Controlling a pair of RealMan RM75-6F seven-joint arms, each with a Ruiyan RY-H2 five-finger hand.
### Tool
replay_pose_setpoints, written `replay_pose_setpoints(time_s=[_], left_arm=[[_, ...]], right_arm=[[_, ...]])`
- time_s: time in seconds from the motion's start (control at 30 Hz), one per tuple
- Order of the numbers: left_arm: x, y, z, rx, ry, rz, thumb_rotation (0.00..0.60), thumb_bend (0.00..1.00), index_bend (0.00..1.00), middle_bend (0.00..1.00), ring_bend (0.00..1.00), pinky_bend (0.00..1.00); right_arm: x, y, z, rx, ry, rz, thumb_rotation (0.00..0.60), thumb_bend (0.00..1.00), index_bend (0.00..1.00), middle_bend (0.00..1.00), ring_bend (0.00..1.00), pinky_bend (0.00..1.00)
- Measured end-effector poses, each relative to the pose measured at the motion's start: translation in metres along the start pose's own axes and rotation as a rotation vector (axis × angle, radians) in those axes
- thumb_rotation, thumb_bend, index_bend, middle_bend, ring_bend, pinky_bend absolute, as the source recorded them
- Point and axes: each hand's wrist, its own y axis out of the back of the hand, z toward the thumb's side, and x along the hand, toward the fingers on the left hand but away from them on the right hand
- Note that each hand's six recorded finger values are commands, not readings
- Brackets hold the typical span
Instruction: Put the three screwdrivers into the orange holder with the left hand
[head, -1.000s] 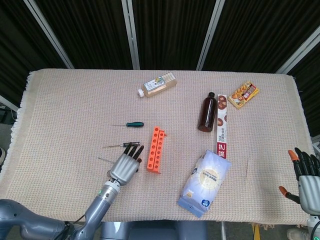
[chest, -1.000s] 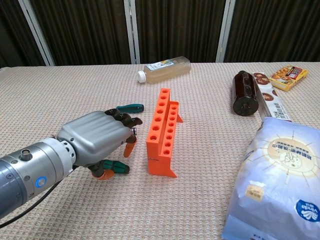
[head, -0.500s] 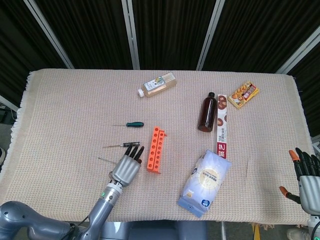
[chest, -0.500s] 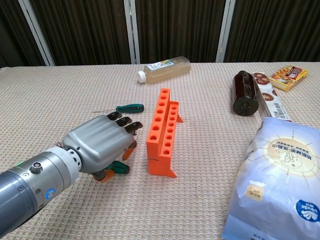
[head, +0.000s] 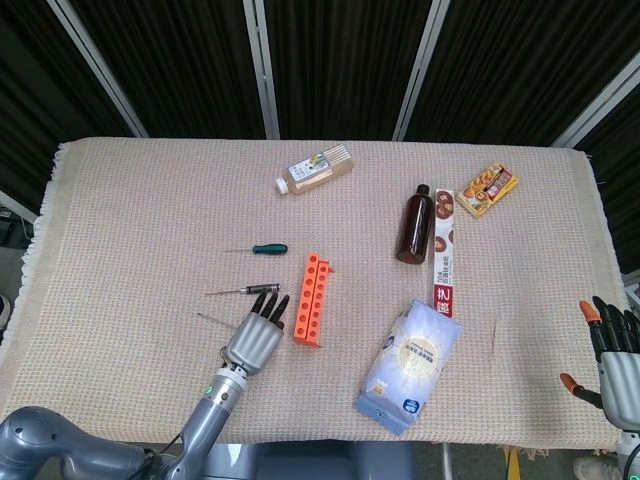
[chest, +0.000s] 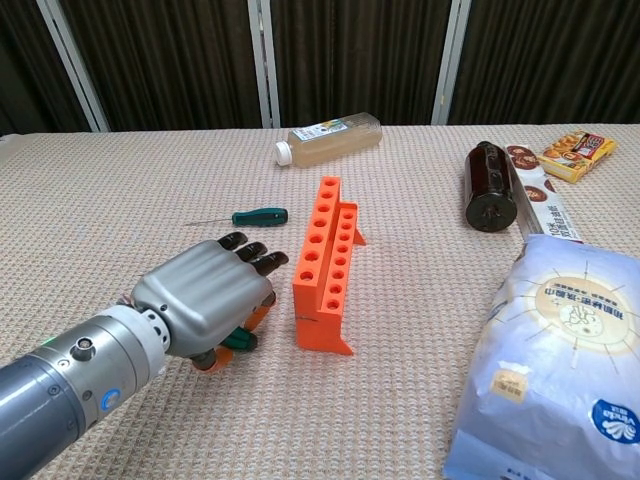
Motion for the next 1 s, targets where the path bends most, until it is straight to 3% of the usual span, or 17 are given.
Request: replay_pose_setpoints(time_s=[0.13,0.4,0.63,0.83,1.0], left_arm=[[0.0,0.002,0.002,0.004,-0.002,0.012,0.6,0.31,0.5,0.0,0.0,0.0],[-0.003,0.008,0.001,0.001,-0.011,0.063,0.6,0.33,0.71,0.05,0.0,0.0],[-0.009,0.02,-0.008,-0.051,-0.009,0.119,0.6,0.35,0.78,0.11,0.0,0.0],[-0.023,0.042,-0.032,-0.157,0.006,0.203,0.6,0.37,0.79,0.13,0.0,0.0],[-0.037,0.062,-0.058,-0.398,-0.004,0.236,0.6,0.4,0.78,0.14,0.0,0.0]], right_arm=[[0.0,0.0,0.0,0.001,0.001,0.001,0.6,0.0,0.0,0.0,0.0,0.0],[-0.001,-0.001,0.0,0.0,0.0,0.004,0.6,0.0,0.0,0.0,0.0,0.0],[0.0,0.0,0.0,0.0,0.003,0.002,0.6,0.0,0.0,0.0,0.0,0.0],[-0.001,-0.001,0.001,-0.001,0.006,0.005,0.6,0.0,0.0,0.0,0.0,0.0],[-0.003,-0.003,0.003,-0.001,0.017,0.012,0.6,0.0,0.0,0.0,0.0,0.0]])
